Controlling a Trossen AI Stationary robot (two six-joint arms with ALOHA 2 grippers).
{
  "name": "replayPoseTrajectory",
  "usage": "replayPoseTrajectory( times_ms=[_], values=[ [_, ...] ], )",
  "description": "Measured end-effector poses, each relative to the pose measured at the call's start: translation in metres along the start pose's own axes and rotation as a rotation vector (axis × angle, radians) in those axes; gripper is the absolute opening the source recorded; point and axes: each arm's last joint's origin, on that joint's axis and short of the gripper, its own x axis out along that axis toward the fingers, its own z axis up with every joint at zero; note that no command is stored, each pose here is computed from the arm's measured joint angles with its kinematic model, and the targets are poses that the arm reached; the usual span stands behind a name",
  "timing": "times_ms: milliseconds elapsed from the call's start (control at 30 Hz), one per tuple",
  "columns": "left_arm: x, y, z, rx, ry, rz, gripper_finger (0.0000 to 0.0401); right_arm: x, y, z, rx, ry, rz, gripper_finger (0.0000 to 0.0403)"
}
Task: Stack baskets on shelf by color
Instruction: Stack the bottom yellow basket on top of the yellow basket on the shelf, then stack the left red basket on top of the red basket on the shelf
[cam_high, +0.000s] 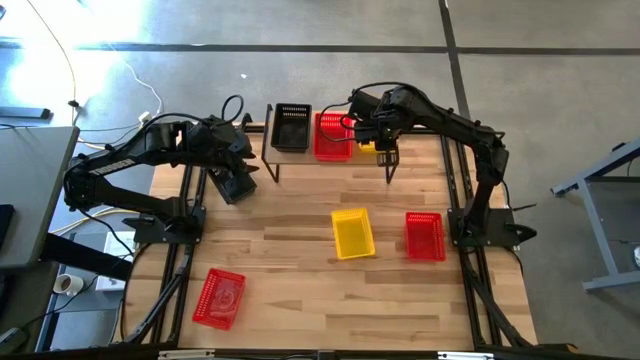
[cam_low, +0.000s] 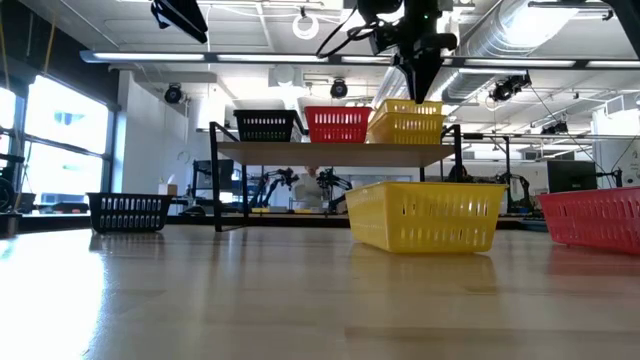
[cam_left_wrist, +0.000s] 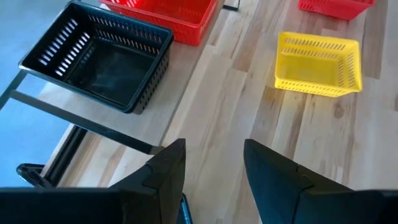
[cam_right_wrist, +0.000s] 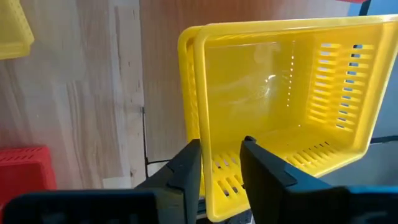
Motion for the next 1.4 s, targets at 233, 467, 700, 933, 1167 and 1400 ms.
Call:
replayPoseTrajectory(
  times_ms=[233, 467, 700, 933, 1167, 1400],
  values=[
    [0.000, 0.000, 0.000, -0.044, 0.004, -0.015, 0.0154, -0.004, 0.003, -0.001, 0.066, -0.055, 0.094, 0.0098],
    [0.000, -0.002, -0.001, -0.074, 0.014, -0.061, 0.0154, -0.006, 0.002, -0.004, 0.108, -0.041, 0.047, 0.0098],
    [-0.002, -0.011, -0.013, -0.161, 0.160, -0.181, 0.0154, -0.035, -0.003, -0.006, 0.270, -0.155, 0.036, 0.0098],
    [-0.013, -0.041, -0.031, -0.054, 0.311, -0.268, 0.0154, -0.070, 0.003, -0.003, 0.464, -0.311, 0.053, 0.0098],
    [-0.031, -0.077, -0.047, 0.025, 0.339, -0.353, 0.0154, -0.087, 0.027, 0.006, 0.580, -0.365, 0.106, 0.0098],
    [-0.048, -0.102, -0.066, -0.125, 0.367, -0.308, 0.0154, -0.095, 0.060, 0.017, 0.607, -0.371, 0.161, 0.0098]
  ],
)
